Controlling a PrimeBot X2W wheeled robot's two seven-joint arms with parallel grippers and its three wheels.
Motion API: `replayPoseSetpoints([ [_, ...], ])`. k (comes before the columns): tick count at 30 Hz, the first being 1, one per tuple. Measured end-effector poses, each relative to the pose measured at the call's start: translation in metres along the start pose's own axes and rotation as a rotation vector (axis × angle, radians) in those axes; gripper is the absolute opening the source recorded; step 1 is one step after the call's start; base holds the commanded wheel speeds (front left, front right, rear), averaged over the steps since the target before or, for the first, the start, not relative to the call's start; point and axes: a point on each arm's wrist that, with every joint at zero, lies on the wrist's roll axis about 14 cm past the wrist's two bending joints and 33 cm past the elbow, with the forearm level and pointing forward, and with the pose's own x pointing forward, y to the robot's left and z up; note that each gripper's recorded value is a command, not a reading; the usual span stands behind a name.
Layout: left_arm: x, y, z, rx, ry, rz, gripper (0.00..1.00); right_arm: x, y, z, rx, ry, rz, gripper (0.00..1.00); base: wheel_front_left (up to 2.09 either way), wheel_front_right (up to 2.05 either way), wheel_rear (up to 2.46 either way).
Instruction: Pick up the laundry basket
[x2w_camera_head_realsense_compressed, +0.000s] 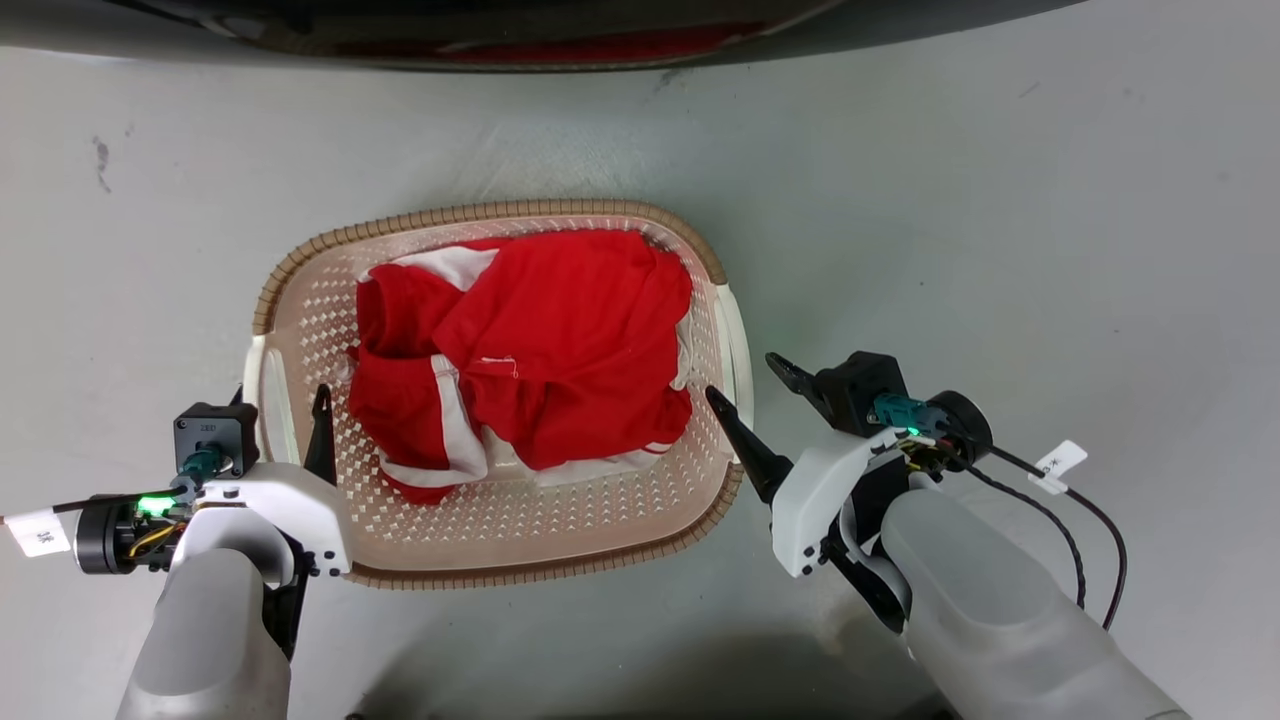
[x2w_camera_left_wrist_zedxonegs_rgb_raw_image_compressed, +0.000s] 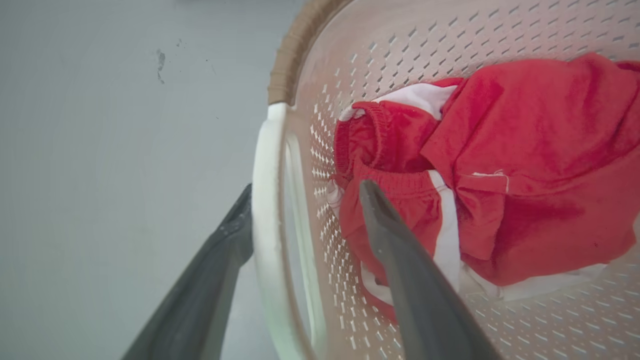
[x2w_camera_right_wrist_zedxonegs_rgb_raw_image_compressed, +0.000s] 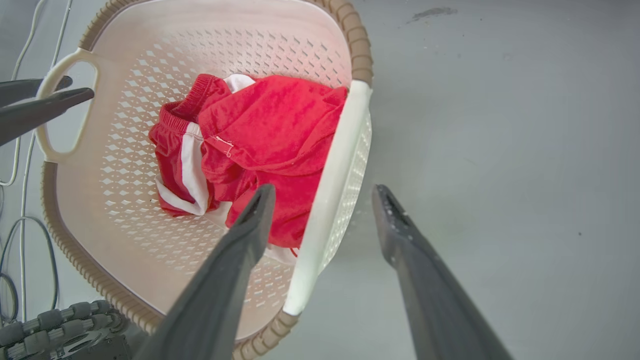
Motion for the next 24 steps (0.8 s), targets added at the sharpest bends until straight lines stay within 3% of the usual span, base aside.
replayPoseSetpoints([
  [19,0.013,-0.007,-0.033,0.002,0.101,-0.005,1.0,0.013,0.003,-0.031,0.021,0.101,0.041,1.0,0.0,0.0,0.0],
  [20,0.013,-0.007,-0.034,0.003,0.103,-0.005,0.56,0.013,0.003,-0.031,0.022,0.102,0.043,0.4,0.0,0.0,0.0],
  [21,0.013,-0.008,-0.035,0.003,0.107,-0.006,0.15,0.014,0.003,-0.031,0.022,0.101,0.043,0.0,0.0,0.0,0.0],
  [22,0.014,-0.008,-0.036,0.004,0.111,-0.009,0.0,0.014,0.003,-0.03,0.022,0.103,0.044,0.0,0.0,0.0,0.0],
  [24,0.013,-0.007,-0.037,0.007,0.118,-0.008,0.0,0.014,0.001,-0.031,0.022,0.104,0.041,0.0,0.0,0.0,0.0],
])
